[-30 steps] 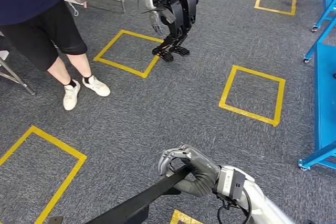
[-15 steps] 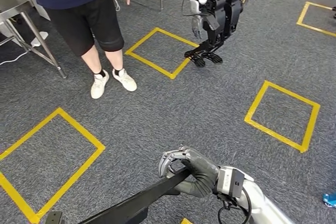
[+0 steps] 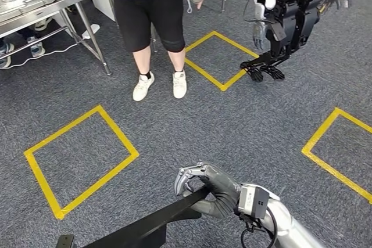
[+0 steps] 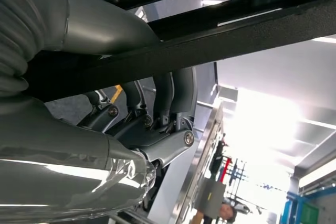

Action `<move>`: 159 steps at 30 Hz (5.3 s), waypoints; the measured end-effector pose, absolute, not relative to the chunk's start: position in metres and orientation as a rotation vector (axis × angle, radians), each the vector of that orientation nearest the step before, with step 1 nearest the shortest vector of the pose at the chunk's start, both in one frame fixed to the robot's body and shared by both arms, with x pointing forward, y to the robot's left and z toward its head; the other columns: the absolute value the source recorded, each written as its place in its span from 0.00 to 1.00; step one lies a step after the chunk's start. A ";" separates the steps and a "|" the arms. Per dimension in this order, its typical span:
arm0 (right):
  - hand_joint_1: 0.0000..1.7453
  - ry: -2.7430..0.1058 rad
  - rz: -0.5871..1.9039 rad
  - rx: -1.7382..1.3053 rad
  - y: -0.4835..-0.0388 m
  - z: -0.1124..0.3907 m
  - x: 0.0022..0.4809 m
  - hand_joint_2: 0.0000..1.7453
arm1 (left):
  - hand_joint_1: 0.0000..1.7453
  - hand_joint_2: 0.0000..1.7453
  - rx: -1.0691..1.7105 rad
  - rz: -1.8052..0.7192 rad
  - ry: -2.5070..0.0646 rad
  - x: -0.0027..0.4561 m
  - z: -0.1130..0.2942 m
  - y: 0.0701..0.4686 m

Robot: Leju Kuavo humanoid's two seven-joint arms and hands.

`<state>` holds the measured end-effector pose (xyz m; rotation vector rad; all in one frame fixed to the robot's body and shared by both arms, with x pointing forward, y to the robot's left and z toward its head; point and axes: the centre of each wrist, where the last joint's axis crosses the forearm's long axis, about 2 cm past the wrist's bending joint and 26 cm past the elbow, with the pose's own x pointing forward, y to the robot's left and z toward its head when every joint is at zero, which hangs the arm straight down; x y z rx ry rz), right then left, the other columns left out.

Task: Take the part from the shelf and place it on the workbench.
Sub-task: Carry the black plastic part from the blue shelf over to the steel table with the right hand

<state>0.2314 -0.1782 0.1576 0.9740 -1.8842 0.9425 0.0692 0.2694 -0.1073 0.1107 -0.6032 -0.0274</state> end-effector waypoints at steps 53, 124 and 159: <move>1.00 -1.875 0.891 0.956 -0.181 0.152 0.209 1.00 | 0.00 1.00 0.023 -0.032 -0.574 0.068 -0.107 0.256; 1.00 -1.886 0.849 0.928 -0.187 0.149 0.200 1.00 | 0.00 1.00 -0.034 0.005 -0.559 0.067 -0.107 0.260; 1.00 -1.903 0.842 0.936 -0.187 0.151 0.201 1.00 | 0.00 1.00 -0.022 0.001 -0.568 0.072 -0.107 0.262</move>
